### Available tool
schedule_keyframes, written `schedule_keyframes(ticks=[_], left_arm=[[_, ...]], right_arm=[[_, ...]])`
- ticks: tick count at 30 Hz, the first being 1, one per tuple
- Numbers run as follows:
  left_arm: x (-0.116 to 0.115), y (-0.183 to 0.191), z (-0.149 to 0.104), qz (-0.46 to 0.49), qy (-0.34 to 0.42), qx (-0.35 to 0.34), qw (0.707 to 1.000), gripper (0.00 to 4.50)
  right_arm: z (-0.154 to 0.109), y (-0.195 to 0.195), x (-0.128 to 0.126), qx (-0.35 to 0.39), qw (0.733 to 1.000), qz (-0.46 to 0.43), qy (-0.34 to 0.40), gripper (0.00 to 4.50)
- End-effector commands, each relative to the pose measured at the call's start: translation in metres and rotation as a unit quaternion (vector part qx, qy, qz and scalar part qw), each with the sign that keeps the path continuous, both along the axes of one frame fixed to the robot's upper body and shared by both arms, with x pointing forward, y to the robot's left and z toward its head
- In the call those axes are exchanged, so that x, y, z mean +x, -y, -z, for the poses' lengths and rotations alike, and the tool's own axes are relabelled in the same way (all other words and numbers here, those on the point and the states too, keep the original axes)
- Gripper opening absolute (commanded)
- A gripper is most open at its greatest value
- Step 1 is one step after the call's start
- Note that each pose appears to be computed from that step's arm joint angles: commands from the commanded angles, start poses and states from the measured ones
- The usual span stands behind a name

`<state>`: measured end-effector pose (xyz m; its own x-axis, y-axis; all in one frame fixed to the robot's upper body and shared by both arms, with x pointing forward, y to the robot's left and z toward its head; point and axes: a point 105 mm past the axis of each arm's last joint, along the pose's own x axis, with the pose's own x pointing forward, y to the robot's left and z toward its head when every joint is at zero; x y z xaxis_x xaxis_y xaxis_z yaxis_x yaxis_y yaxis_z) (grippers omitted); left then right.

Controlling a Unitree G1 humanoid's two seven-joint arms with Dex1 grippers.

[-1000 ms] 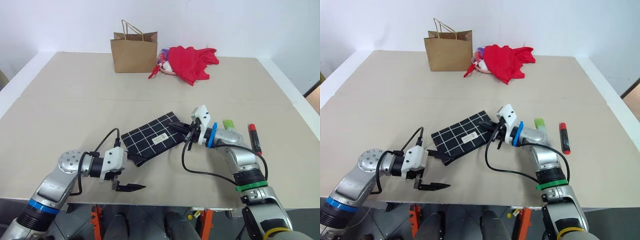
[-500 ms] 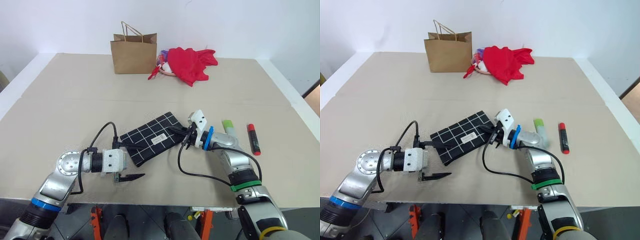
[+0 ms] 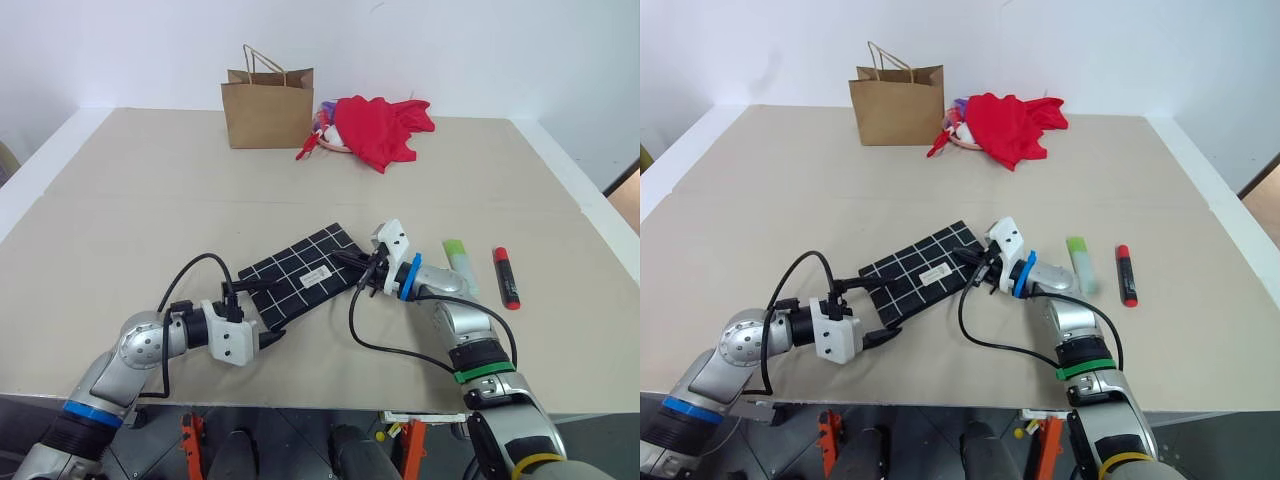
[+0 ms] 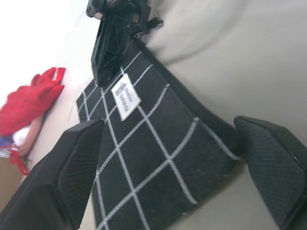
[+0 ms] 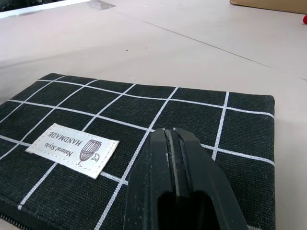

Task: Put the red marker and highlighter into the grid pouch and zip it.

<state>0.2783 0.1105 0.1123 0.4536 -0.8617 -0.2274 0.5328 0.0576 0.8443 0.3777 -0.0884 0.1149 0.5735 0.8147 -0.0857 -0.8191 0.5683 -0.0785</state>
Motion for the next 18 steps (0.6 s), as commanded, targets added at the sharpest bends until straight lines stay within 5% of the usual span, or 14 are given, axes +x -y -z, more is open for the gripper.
schedule_keyframes(ticks=[1, 13, 17, 18], left_arm=[[0.008, 0.000, 0.004, -0.010, 0.013, 0.014, 1.000, 4.50], [0.023, 0.015, 0.016, 0.008, 0.009, 0.028, 1.000, 4.50], [0.026, 0.013, 0.018, 0.007, 0.002, 0.030, 1.000, 3.30], [0.027, 0.013, 0.018, 0.008, 0.000, 0.031, 1.000, 2.61]], right_arm=[[-0.011, -0.004, 0.000, 0.005, 1.000, -0.005, 0.018, 0.06], [-0.014, -0.002, -0.001, 0.001, 1.000, -0.007, 0.025, 0.06], [-0.015, -0.002, -0.002, -0.001, 1.000, -0.010, 0.027, 0.00], [-0.016, -0.002, -0.002, -0.001, 1.000, -0.010, 0.028, 0.00]])
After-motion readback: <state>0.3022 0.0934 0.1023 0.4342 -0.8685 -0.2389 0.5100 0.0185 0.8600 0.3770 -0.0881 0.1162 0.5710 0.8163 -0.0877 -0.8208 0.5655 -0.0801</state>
